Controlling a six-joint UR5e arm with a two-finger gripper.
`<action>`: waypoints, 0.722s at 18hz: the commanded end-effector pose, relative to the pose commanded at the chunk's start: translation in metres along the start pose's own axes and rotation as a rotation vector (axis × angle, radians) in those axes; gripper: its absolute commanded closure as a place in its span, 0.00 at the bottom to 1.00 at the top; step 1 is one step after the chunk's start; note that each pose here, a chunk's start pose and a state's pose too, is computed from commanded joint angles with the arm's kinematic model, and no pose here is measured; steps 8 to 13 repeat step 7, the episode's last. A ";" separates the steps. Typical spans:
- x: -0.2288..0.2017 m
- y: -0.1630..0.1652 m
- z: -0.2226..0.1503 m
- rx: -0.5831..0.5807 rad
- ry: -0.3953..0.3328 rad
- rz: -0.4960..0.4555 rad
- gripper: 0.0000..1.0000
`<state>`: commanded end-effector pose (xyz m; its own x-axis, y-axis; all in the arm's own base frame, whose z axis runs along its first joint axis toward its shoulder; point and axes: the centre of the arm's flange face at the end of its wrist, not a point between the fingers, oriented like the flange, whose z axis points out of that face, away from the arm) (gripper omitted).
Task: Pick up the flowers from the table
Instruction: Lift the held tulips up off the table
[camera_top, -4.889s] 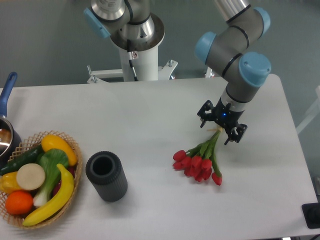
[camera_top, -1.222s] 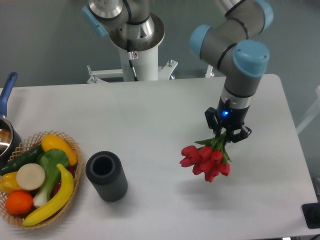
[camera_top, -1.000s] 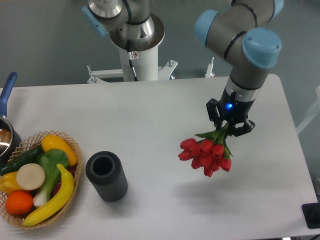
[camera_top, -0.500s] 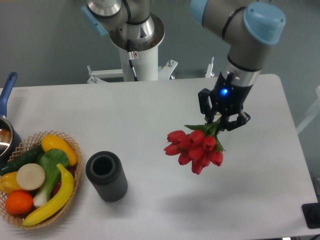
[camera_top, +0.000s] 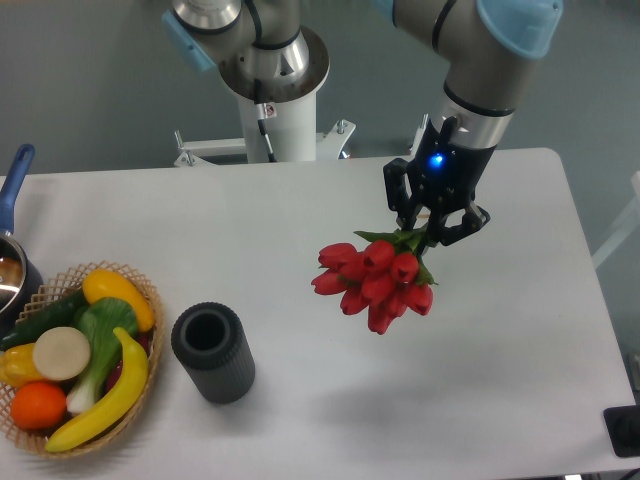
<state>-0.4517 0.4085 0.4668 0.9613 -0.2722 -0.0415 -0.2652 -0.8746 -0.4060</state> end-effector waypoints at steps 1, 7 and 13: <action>-0.001 0.002 -0.003 0.008 -0.004 -0.004 0.67; -0.001 0.004 -0.007 0.012 -0.012 -0.010 0.67; -0.001 0.004 -0.007 0.012 -0.012 -0.010 0.67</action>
